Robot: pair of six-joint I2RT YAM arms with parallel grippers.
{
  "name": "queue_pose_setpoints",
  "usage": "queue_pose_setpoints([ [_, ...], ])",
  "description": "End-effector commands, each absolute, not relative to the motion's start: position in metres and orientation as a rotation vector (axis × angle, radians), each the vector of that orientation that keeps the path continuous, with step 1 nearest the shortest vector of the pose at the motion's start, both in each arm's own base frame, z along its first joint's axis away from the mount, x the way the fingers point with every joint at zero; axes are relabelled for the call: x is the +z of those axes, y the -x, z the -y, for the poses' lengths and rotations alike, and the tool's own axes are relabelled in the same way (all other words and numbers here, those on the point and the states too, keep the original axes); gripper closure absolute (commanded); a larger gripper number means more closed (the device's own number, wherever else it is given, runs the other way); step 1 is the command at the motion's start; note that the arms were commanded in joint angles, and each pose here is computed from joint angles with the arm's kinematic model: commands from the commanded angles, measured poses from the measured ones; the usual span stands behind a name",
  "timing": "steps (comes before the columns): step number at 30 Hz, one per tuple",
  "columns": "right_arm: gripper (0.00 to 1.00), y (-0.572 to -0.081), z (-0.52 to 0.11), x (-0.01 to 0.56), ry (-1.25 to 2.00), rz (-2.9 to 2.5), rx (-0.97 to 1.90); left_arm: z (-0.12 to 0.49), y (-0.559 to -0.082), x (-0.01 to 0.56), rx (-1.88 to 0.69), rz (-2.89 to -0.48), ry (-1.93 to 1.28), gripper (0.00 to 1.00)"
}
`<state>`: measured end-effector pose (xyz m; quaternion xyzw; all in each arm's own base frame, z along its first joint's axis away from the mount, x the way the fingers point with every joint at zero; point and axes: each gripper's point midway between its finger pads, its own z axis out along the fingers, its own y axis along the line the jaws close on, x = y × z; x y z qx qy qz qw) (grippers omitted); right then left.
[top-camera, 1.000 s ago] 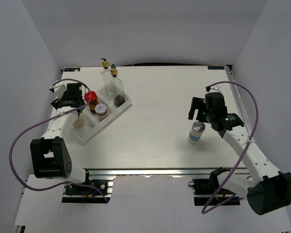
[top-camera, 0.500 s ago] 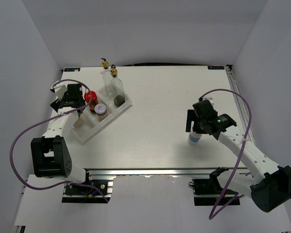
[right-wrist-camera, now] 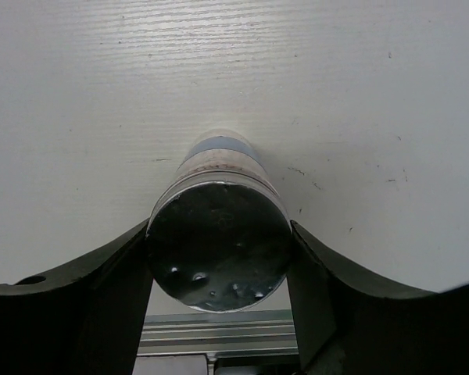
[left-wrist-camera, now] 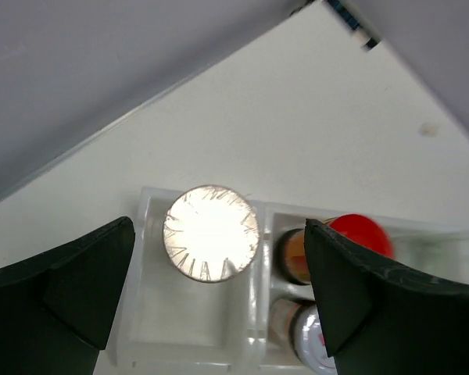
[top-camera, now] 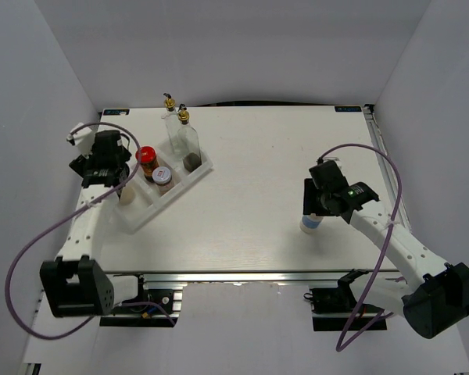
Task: Organize the condiment bottles
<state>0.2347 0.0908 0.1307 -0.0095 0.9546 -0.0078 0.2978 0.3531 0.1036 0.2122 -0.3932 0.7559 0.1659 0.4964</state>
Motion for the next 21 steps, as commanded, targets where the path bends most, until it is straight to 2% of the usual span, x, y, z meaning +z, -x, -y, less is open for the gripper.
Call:
queue_pose_setpoints([
  [1,0.79,-0.251,-0.109,0.159,0.106,-2.438,0.087,-0.101,-0.339,0.292,0.268,-1.615,0.932,0.02],
  [3,0.85,-0.254,-0.113,0.164,0.144,-2.421,0.109,-0.093,-0.329,0.328,0.16,-1.508,0.885,0.02],
  [6,0.91,-0.258,-0.128,0.177,0.247,-2.39,0.19,-0.05,-0.333,0.361,-0.081,-1.473,0.645,0.02],
  [10,0.98,-0.261,-0.152,0.192,0.414,-2.326,0.325,0.051,-0.337,0.38,-0.526,-1.475,0.17,0.02],
  [11,1.0,-0.263,-0.156,0.198,0.447,-2.302,0.338,0.092,-0.327,0.382,-0.668,-1.46,-0.002,0.02],
  [15,1.0,-0.264,-0.171,0.211,0.53,-2.253,0.424,0.159,-0.317,0.34,-0.689,-1.574,-0.274,0.02],
  [17,1.0,-0.263,-0.182,0.221,0.579,-2.224,0.483,0.214,-0.294,0.31,-0.784,-1.581,-0.57,0.02],
  [21,1.0,-0.251,-0.206,0.242,0.726,-2.158,0.605,0.266,-0.282,0.263,-0.845,-1.613,-0.785,0.02],
])
